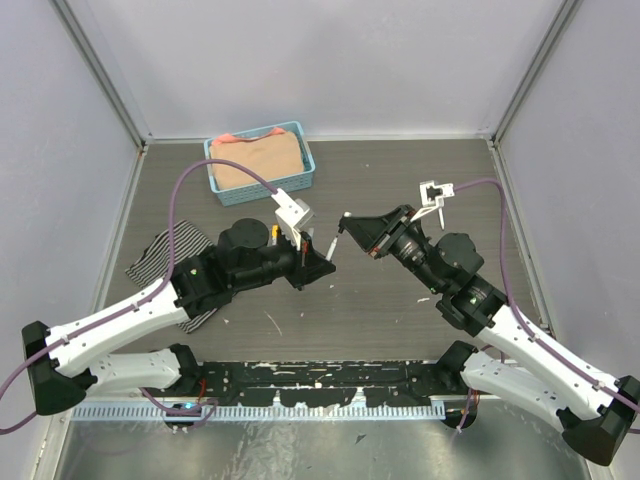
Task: Insert the pens into the pen caps
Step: Insert the pen cap onto the pen, then press the pen cap onto the pen.
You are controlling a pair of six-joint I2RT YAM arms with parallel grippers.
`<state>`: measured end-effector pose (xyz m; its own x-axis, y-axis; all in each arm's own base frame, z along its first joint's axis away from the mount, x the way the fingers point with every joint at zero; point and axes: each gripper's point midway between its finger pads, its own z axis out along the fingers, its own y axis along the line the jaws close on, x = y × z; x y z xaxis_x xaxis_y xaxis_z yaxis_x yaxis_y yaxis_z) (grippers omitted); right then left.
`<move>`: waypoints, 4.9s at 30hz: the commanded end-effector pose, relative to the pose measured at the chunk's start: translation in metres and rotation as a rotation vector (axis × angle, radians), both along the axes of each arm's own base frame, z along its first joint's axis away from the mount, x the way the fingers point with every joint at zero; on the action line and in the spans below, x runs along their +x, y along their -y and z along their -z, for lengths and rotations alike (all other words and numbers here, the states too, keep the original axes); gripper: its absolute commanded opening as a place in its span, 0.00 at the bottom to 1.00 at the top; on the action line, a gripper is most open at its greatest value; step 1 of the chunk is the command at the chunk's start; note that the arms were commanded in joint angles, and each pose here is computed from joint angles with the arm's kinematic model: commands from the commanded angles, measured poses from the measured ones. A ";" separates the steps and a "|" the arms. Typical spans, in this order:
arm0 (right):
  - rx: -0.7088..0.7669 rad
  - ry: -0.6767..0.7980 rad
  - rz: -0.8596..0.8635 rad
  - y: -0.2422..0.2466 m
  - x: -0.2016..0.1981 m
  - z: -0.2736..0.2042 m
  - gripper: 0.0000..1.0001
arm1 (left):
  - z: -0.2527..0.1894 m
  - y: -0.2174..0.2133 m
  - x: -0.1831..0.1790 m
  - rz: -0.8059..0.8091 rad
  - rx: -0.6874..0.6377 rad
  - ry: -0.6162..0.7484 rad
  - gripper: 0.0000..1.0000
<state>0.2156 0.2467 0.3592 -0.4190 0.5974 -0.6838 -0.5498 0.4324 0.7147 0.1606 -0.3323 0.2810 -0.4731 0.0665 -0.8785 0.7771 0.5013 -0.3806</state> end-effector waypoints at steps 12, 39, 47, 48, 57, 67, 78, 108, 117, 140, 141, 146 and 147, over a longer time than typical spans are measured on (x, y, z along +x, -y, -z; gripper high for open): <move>0.049 0.057 -0.040 -0.003 -0.008 -0.031 0.00 | -0.022 0.004 0.001 0.013 -0.043 0.038 0.00; 0.025 0.025 -0.084 -0.008 -0.014 -0.018 0.00 | -0.021 0.003 0.002 0.002 -0.040 0.042 0.00; 0.009 0.013 -0.094 -0.009 -0.016 -0.012 0.00 | -0.022 0.004 0.003 0.001 -0.044 0.042 0.00; 0.006 0.010 -0.095 -0.009 -0.016 -0.011 0.00 | -0.023 0.004 0.003 0.001 -0.046 0.042 0.00; -0.011 -0.032 -0.121 -0.013 -0.018 0.005 0.00 | -0.032 0.006 0.007 -0.014 -0.065 0.058 0.00; -0.030 -0.067 -0.139 -0.015 -0.022 0.019 0.01 | -0.052 0.010 0.012 -0.032 -0.112 0.082 0.00; -0.035 -0.025 -0.095 -0.002 -0.023 -0.002 0.35 | -0.047 0.010 0.012 -0.026 -0.097 0.076 0.00; -0.049 0.019 -0.010 -0.001 -0.002 -0.047 0.60 | -0.042 0.012 -0.002 0.050 -0.098 0.073 0.00; -0.035 0.023 -0.040 -0.006 -0.005 -0.045 0.46 | -0.040 0.013 -0.003 0.059 -0.094 0.067 0.00; -0.062 -0.011 -0.099 -0.015 -0.010 -0.027 0.31 | -0.049 0.013 -0.002 0.052 -0.116 0.075 0.00; -0.064 -0.013 -0.100 -0.015 -0.010 -0.027 0.30 | -0.051 0.012 -0.002 0.051 -0.118 0.076 0.00; -0.069 -0.021 -0.104 -0.016 -0.011 -0.022 0.24 | -0.055 0.013 -0.002 0.050 -0.125 0.081 0.00; -0.070 -0.022 -0.103 -0.016 -0.011 -0.022 0.23 | -0.055 0.013 -0.001 0.048 -0.124 0.081 0.00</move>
<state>0.2125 0.2589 0.3660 -0.4965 0.4876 -0.7181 -0.5375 0.4769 0.6955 0.1574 -0.3441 0.2995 -0.4518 0.0548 -0.8904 0.8084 0.4474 -0.3826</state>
